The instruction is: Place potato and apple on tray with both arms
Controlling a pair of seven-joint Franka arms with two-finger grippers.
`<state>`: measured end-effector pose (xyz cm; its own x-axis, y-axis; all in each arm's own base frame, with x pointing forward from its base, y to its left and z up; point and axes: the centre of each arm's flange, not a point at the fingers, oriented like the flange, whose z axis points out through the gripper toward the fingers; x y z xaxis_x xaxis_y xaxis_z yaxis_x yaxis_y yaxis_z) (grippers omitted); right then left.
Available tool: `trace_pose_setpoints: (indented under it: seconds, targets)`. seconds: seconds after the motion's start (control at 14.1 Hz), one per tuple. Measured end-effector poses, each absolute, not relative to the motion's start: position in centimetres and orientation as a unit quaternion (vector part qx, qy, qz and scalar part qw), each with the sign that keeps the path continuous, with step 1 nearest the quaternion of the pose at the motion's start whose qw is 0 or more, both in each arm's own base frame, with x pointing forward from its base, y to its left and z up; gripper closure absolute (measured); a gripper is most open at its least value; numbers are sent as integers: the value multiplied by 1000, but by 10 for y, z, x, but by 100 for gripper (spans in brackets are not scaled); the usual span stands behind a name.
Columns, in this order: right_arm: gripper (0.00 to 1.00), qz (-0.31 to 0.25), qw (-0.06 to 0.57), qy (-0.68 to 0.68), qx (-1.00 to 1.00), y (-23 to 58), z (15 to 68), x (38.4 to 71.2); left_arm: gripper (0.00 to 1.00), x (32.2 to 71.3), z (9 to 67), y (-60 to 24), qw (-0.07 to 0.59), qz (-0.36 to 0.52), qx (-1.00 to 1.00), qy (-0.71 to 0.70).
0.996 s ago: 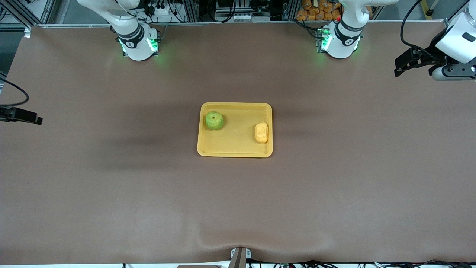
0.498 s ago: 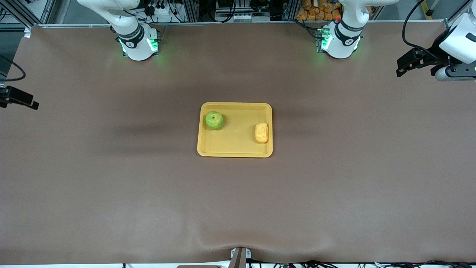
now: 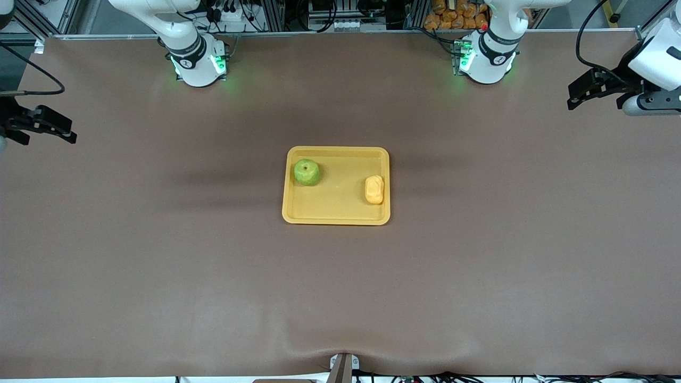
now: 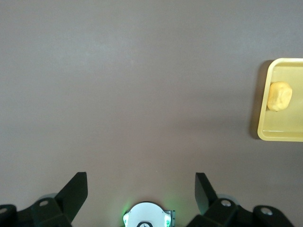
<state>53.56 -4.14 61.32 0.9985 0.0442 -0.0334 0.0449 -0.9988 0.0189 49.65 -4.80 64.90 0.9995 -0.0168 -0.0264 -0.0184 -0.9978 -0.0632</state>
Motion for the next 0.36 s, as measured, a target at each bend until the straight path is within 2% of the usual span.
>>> trace_pose_setpoints:
  seconds: [0.36]
  targets:
    - [0, -10, 4, 19, 1000, -46, 616, 536, 0, 500, 660, -48, 30, 1, -1000, 9]
